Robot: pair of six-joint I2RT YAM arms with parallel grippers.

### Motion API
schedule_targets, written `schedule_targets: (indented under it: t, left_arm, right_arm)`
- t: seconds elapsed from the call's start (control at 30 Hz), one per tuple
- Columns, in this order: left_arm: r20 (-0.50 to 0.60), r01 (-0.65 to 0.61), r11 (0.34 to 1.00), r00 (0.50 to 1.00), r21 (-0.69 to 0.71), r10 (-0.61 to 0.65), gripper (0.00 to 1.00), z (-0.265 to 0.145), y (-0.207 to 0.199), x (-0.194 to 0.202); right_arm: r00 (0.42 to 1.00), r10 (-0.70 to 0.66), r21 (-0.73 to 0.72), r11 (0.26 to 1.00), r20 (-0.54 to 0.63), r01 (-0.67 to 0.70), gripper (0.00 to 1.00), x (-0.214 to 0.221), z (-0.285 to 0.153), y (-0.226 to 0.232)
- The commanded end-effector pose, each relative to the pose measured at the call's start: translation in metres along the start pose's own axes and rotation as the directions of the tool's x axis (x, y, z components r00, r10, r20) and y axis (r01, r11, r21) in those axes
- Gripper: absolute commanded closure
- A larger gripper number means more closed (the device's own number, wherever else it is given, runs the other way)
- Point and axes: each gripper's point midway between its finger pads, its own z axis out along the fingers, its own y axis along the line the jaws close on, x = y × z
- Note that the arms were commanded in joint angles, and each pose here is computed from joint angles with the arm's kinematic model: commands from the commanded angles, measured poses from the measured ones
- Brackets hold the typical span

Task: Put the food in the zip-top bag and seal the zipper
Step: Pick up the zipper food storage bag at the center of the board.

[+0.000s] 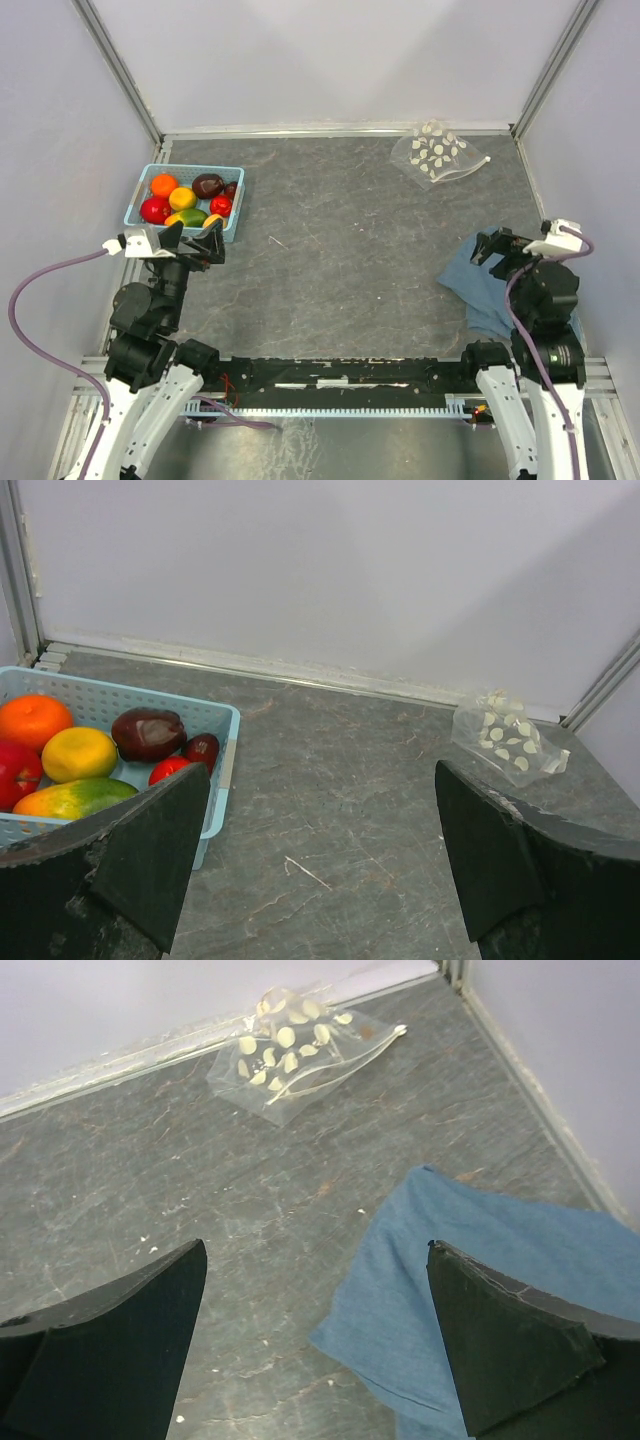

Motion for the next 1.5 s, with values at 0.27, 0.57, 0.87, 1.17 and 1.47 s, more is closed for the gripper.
schedule_targets:
  t: [0.27,0.57,0.87,1.17,1.47]
  left_arm:
    - [0.048,-0.018,1.0,0.999,0.008,0.018,0.0,0.0,-0.001,-0.013]
    - [0.035,-0.028,0.999,0.999,0.015,0.027,0.0,0.002,-0.003,-0.009]
    - [0.01,-0.045,0.999,0.999,0.019,0.045,0.0,0.007,-0.004,-0.003]
    - [-0.002,-0.059,0.998,0.998,0.021,0.06,0.0,0.009,-0.004,0.001]
    - [-0.023,-0.071,0.997,0.997,0.025,0.071,0.0,0.012,-0.005,0.006]
  right_arm:
    - [0.971,0.215,-0.033,0.975,-0.103,-0.22,0.01,0.018,0.104,0.042]
    - [0.934,0.339,0.024,0.941,-0.113,-0.338,0.01,0.041,0.198,0.045]
    - [0.877,0.47,0.132,0.88,-0.099,-0.457,0.12,0.065,0.291,0.026]
    - [0.865,0.493,0.153,0.865,-0.089,-0.478,0.34,0.079,0.371,0.015]
    - [0.847,0.514,0.22,0.849,-0.139,-0.479,0.45,0.103,0.402,0.008]
